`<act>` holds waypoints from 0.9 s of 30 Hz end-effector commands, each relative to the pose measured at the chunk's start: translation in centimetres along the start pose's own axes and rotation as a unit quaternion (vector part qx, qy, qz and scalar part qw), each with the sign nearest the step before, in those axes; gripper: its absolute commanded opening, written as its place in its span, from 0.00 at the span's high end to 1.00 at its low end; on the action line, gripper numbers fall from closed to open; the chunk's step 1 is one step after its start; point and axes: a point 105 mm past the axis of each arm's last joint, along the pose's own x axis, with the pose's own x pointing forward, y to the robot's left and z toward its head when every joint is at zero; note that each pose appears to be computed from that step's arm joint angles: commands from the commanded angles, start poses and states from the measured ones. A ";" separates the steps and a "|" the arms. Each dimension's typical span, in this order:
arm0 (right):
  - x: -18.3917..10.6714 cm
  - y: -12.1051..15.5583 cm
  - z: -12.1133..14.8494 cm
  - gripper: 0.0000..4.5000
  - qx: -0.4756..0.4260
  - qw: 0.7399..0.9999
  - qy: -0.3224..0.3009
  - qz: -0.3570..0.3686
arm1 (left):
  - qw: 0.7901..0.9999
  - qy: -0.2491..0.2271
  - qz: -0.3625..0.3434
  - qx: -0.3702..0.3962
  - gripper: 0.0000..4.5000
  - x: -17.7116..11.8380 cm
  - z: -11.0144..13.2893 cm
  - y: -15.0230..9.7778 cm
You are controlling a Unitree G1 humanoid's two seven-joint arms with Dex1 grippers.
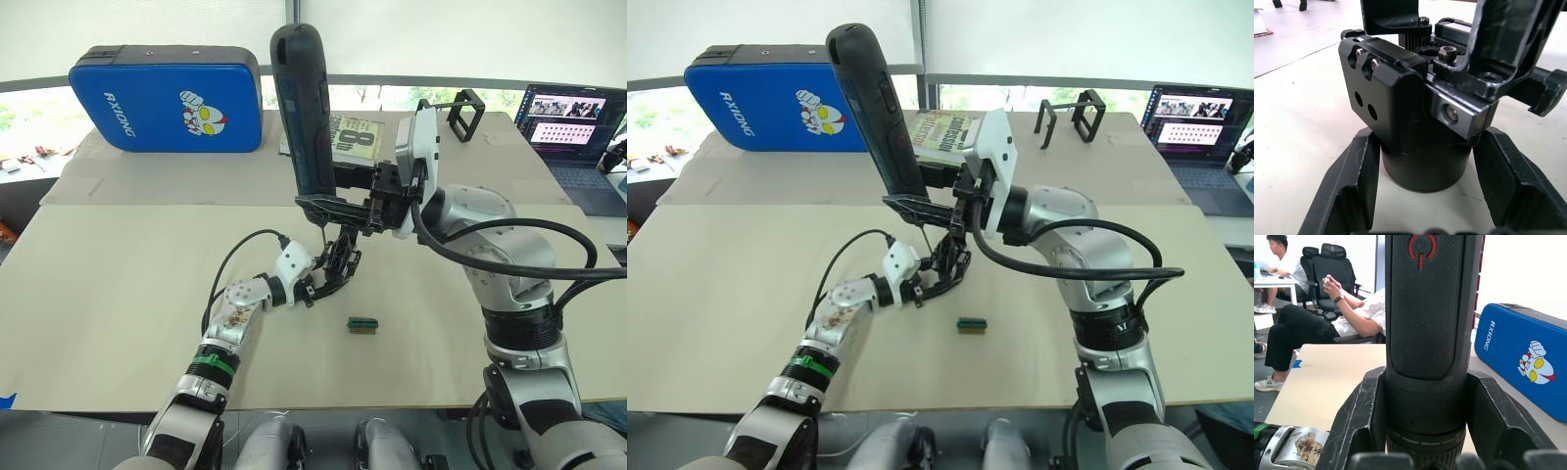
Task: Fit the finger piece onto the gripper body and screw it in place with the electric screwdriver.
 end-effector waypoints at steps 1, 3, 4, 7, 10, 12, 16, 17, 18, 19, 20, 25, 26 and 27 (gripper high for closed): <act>0.2 0.3 2.0 0.59 -0.041 0.999 -0.029 0.009 | 1.000 -0.012 -0.008 0.009 0.50 0.1 0.7 -0.3; 0.2 0.2 1.9 0.59 -0.041 0.999 -0.029 0.009 | 1.000 -0.012 -0.008 0.009 0.50 0.1 0.7 -0.3; 0.2 0.2 1.9 0.59 -0.041 0.999 -0.029 0.009 | 1.000 -0.012 -0.008 0.009 0.50 0.1 0.7 -0.3; 0.1 0.3 1.6 0.59 -0.039 0.999 -0.025 0.008 | 1.000 -0.012 -0.008 0.009 0.50 0.0 0.7 -0.3; 0.0 0.2 1.4 0.59 -0.035 0.999 -0.023 0.006 | 1.000 -0.012 -0.007 0.010 0.50 0.0 0.8 -0.2; 0.0 0.2 1.4 0.59 -0.034 0.999 -0.023 0.005 | 1.000 -0.012 -0.007 0.010 0.50 -0.1 0.8 -0.2; 0.0 0.3 1.5 0.59 -0.033 0.999 -0.024 0.006 | 1.000 -0.012 -0.007 0.010 0.50 0.0 0.8 -0.2; 0.0 0.3 1.4 0.59 -0.033 0.999 -0.024 0.006 | 1.000 -0.013 -0.007 0.010 0.50 0.0 0.8 -0.2; 0.0 0.3 1.4 0.59 -0.034 0.999 -0.023 0.006 | 1.000 -0.013 -0.007 0.010 0.50 0.0 0.8 -0.2; 0.0 0.3 1.4 0.59 -0.034 0.999 -0.023 0.006 | 1.000 -0.013 -0.007 0.010 0.50 0.0 0.9 -0.1; -0.1 0.3 1.3 0.59 -0.034 0.999 -0.022 0.006 | 1.000 -0.013 -0.007 0.010 0.50 0.0 0.9 -0.1; -0.1 0.4 1.2 0.59 -0.034 0.999 -0.020 0.006 | 1.000 -0.014 -0.008 0.010 0.50 0.0 0.9 -0.2; -0.1 0.4 1.2 0.59 -0.034 0.999 -0.020 0.006 | 1.000 -0.015 -0.008 0.009 0.50 0.0 0.9 -0.2; -0.1 0.4 1.1 0.59 -0.034 0.999 -0.020 0.006 | 1.000 -0.015 -0.007 0.009 0.50 0.1 1.0 -0.1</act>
